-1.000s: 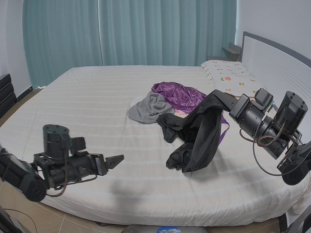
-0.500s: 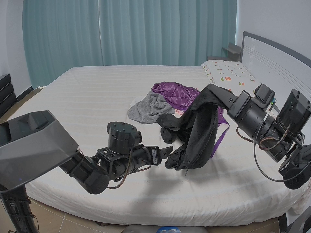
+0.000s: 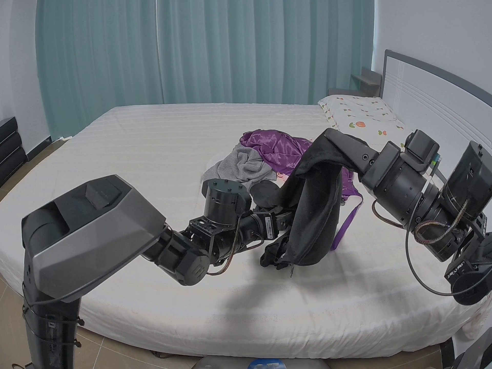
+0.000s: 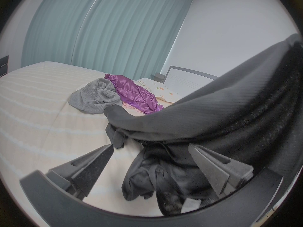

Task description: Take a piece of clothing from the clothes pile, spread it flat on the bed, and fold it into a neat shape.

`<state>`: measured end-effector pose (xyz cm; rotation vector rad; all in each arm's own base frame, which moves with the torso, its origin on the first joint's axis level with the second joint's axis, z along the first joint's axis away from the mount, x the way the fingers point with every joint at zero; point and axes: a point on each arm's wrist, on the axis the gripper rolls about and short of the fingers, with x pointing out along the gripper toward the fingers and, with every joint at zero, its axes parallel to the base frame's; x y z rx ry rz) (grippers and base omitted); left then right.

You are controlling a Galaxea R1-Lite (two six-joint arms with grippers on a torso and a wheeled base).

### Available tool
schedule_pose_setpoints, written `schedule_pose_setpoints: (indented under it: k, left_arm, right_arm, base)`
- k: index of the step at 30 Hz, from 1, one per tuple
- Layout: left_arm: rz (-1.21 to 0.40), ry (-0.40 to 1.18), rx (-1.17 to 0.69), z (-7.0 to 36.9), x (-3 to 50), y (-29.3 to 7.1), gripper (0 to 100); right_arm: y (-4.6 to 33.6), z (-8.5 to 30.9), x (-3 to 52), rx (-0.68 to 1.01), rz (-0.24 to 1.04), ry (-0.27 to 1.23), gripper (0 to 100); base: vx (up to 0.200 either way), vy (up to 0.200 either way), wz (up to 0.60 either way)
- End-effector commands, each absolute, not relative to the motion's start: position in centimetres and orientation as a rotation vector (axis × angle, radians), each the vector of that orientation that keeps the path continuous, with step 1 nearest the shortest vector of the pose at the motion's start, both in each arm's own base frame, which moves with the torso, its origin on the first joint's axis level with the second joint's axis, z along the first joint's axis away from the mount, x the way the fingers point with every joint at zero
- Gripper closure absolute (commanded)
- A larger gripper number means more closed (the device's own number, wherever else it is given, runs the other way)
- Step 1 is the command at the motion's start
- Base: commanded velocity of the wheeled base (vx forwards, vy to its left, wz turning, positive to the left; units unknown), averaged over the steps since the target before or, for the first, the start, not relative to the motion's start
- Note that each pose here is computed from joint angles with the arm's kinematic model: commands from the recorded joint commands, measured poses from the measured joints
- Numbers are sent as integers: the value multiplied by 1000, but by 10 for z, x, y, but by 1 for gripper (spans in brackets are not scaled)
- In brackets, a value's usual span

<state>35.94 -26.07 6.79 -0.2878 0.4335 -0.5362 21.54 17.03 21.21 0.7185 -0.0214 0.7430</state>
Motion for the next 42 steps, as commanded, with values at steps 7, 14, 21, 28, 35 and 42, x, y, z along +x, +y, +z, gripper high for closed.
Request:
schedule_pose_setpoints:
  k: [7, 14, 21, 28, 35, 42]
  left_arm:
    - [-370, 433, -273, 33, 432, -273, 0]
    - [-177, 391, -257, 17, 471, -264, 0]
    - [-83, 356, -263, 21, 491, -245, 0]
    - [-49, 350, -271, 24, 500, -226, 100]
    - [-59, 306, -308, 52, 497, -223, 100]
    - [-73, 362, -425, 89, 461, -216, 100]
  right_arm:
    - [168, 230, 204, 744, 787, -94, 100]
    - [143, 240, 222, 748, 698, -168, 100]
    - [123, 237, 239, 742, 611, -186, 100]
    - [117, 232, 246, 730, 586, -177, 100]
    - [115, 219, 258, 719, 561, -135, 100]
    - [105, 181, 290, 695, 440, -41, 100]
  base:
    - [0, 0, 0]
    - [0, 0, 0]
    - [0, 0, 0]
    - [0, 0, 0]
    - [0, 0, 0]
    - [0, 0, 0]
